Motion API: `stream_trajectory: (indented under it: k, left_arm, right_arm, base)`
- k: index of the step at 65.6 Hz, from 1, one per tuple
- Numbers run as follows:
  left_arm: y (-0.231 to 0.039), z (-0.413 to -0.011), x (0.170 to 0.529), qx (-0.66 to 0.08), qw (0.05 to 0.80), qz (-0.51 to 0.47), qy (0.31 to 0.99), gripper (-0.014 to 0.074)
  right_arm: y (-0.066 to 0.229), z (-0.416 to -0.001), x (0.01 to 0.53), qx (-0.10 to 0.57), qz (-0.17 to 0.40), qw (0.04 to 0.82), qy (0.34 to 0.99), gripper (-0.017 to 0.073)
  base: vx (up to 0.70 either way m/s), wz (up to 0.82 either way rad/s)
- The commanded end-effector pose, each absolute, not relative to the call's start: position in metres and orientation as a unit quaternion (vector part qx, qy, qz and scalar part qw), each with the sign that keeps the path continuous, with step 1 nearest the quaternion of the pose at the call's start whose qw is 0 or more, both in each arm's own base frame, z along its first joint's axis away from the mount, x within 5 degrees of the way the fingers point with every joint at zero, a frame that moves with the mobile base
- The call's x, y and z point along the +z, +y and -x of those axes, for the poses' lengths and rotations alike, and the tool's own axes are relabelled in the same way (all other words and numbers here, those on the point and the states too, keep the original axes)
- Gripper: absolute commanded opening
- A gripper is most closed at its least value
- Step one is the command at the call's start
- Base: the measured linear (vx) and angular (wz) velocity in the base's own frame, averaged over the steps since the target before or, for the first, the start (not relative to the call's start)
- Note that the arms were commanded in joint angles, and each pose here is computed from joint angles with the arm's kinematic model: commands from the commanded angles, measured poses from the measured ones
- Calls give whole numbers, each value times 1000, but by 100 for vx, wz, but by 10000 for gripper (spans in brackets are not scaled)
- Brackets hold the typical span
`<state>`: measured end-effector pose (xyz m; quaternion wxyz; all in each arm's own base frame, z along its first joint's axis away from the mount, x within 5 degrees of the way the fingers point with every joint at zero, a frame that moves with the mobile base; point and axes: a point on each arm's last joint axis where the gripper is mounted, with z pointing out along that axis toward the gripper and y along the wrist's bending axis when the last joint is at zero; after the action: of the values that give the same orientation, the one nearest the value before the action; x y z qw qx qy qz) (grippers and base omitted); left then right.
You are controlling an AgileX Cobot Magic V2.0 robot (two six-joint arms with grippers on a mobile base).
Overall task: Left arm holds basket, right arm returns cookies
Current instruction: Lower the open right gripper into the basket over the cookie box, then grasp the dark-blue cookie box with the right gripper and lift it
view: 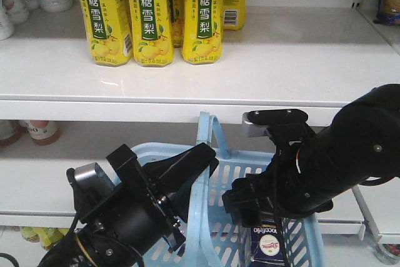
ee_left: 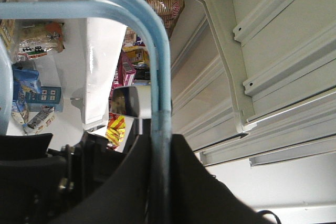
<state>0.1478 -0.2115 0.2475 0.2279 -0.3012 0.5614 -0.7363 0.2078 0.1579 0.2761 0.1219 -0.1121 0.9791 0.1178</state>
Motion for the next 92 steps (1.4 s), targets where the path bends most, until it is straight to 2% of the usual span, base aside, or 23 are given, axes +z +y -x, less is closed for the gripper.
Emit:
stream_trajectory:
  k: [1, 18, 30, 42, 58, 92]
  left_arm:
    - [-196, -150, 287, -818, 281, 284, 414, -3]
    - [-196, -150, 287, -818, 281, 284, 414, -3]
    - [-196, -150, 287, -818, 281, 284, 414, -3]
    - [-196, -150, 287, -818, 281, 284, 414, -3]
    - [-196, -150, 287, -818, 281, 284, 414, -3]
    - [-196, -150, 287, -818, 281, 284, 414, -3]
  right_arm:
    - [159, -211, 286, 127, 114, 150, 974, 559]
    - [165, -220, 277, 125, 114, 152, 974, 551]
    - [167, -224, 268, 116, 115, 141, 976, 479]
    - [167, -224, 267, 115, 115, 139, 977, 321]
    - [166, -223, 266, 110, 116, 130, 979, -11]
    - [160, -212, 288, 136, 115, 157, 971, -9]
  base:
    - [0, 0]
    - [0, 0]
    - [0, 0]
    - [0, 0]
    - [0, 0]
    - [0, 0]
